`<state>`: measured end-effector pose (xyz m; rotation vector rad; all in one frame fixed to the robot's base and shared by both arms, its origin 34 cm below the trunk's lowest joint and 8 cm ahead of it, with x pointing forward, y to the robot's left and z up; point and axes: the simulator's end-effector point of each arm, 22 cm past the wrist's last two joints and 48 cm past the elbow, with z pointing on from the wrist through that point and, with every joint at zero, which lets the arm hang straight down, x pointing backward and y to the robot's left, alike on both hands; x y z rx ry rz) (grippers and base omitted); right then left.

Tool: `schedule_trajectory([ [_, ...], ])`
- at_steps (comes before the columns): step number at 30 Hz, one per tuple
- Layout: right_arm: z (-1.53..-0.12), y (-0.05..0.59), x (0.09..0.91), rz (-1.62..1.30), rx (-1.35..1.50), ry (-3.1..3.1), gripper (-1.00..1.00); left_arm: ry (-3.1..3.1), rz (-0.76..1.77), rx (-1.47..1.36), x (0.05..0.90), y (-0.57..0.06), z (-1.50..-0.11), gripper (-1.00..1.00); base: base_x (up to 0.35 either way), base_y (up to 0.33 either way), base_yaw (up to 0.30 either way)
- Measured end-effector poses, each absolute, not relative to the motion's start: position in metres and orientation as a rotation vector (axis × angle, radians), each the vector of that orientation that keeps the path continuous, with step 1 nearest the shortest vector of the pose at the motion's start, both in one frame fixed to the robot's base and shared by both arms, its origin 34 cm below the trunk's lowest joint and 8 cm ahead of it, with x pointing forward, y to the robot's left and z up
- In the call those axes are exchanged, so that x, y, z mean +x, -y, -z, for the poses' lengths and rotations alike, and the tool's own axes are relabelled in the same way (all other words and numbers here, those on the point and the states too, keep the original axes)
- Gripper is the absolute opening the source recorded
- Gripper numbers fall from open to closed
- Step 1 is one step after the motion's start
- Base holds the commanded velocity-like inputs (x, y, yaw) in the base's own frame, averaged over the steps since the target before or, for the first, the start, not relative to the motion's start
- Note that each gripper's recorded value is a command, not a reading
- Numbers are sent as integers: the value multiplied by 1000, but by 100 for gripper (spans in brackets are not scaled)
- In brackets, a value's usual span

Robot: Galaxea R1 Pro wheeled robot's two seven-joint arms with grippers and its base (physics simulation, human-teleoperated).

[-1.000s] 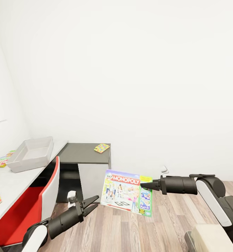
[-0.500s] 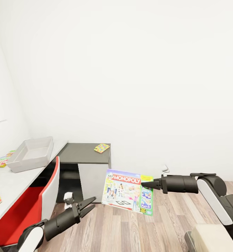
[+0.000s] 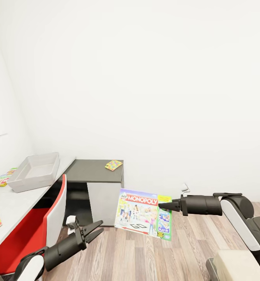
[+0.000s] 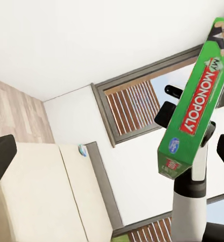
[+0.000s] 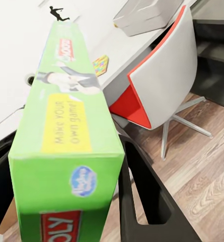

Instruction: Put all the toys in the child's room - the three board games (two on the bed and one on the table), the two jigsaw puzzles on the table, and the tennis ball on the table - inside the toy box on the table in the child's room.

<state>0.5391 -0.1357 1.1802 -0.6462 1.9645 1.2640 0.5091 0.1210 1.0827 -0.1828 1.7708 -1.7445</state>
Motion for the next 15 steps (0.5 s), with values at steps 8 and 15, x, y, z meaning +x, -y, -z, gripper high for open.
schedule_trajectory([
  [8,-1180,136,539,-1263,-647,-1967,-100,-1753,1753,-167,510,-123,-1089,100,0,0,0],
  [15,-1179,135,538,-1264,-649,-1967,-100,-1732,1759,-144,513,-121,-1098,100,0,0,0],
])
